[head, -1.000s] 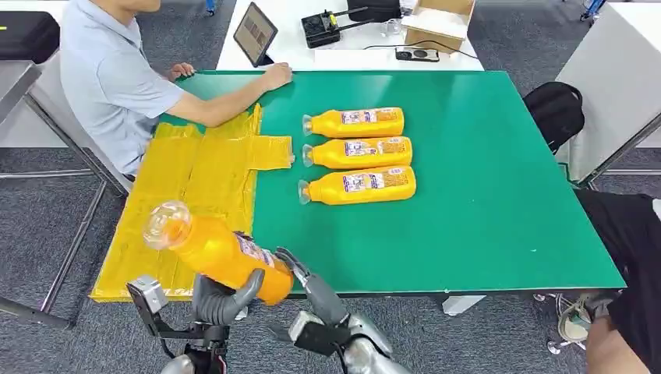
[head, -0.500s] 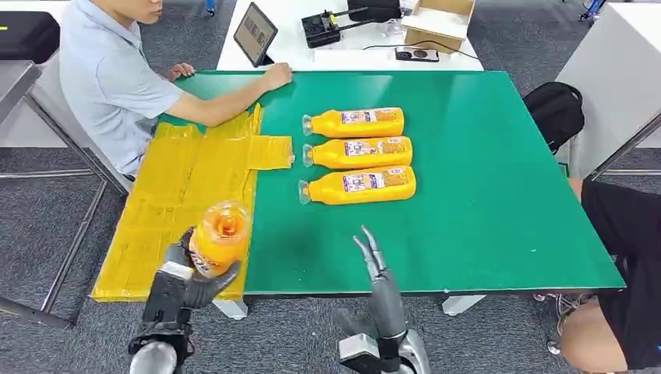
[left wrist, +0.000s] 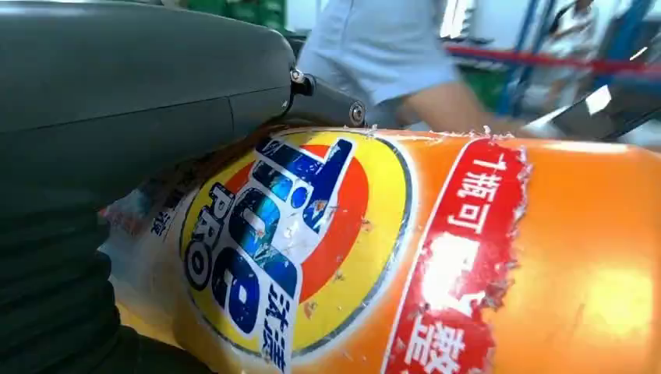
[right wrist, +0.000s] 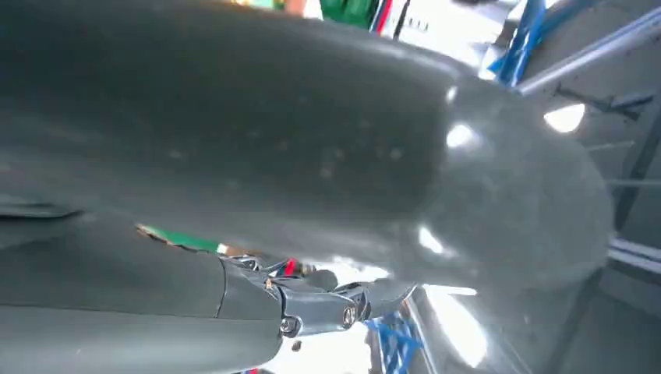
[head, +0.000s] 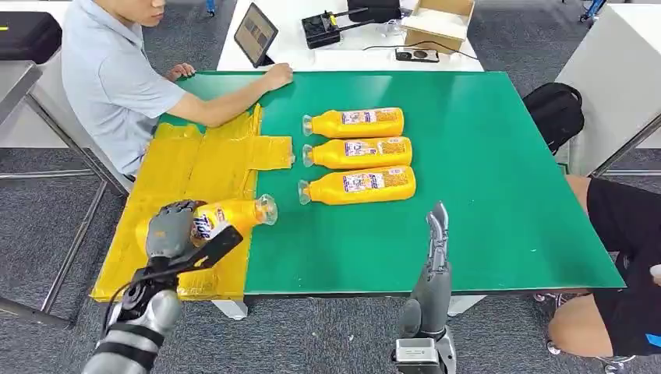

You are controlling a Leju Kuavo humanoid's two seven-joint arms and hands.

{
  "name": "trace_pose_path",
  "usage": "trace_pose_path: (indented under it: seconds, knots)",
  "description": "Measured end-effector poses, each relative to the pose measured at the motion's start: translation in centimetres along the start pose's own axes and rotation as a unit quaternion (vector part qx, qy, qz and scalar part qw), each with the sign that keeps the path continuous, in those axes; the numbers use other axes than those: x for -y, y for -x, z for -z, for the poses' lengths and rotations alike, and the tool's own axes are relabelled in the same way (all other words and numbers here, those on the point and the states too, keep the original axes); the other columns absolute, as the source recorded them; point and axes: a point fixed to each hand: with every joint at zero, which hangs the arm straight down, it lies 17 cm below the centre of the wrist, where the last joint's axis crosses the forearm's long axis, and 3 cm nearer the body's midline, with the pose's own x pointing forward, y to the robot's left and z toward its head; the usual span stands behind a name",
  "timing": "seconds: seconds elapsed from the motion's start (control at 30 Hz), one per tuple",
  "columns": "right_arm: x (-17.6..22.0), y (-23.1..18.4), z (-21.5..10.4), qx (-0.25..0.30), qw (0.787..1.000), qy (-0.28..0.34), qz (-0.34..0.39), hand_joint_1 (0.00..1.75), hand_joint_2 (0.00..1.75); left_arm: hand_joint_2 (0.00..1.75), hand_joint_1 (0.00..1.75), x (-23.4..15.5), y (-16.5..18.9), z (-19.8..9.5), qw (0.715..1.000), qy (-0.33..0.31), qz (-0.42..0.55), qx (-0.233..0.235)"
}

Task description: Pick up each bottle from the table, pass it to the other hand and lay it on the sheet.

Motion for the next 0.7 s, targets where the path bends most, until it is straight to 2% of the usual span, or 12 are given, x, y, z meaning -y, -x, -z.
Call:
trace_pose_path:
  seconds: [0.23,0.4,0.43,0.47,0.5,0.53,0.57,0.7]
  knots:
    - [-1.3,0.1,-0.2,-0.009,0.999,-0.024,0.032,0.00,0.00,1.75,1.75,2.9,5.6,2.4,0.993,0.077,0.076,-0.056]
    - [-2.4,0.3,-0.2,-0.013,0.998,-0.043,0.052,0.00,0.00,1.75,1.75,3.7,7.3,3.6,0.986,0.117,0.091,-0.073]
    - [-2.5,0.5,-0.2,-0.016,0.997,-0.044,0.055,0.00,0.00,1.75,1.62,3.9,7.4,3.7,0.986,0.124,0.086,-0.073]
    - [-2.6,0.5,-0.2,-0.017,0.997,-0.046,0.057,0.00,0.00,1.75,1.57,4.0,7.5,3.8,0.986,0.129,0.080,-0.072]
    - [-2.8,0.6,-0.2,-0.018,0.997,-0.047,0.059,0.00,0.00,1.75,1.26,4.3,7.5,3.8,0.986,0.137,0.073,-0.069]
    - [-2.9,0.7,-0.2,-0.020,0.997,-0.050,0.063,0.00,0.00,1.75,0.31,4.6,7.3,3.7,0.986,0.146,0.059,-0.063]
    - [-3.0,0.8,-0.2,-0.021,0.996,-0.053,0.067,0.00,0.00,1.75,0.05,4.8,7.0,3.8,0.986,0.152,0.043,-0.056]
    - [-3.6,1.1,-0.4,-0.029,0.993,-0.066,0.088,0.00,0.00,1.75,0.05,5.5,5.1,3.2,0.982,0.174,-0.068,0.004]
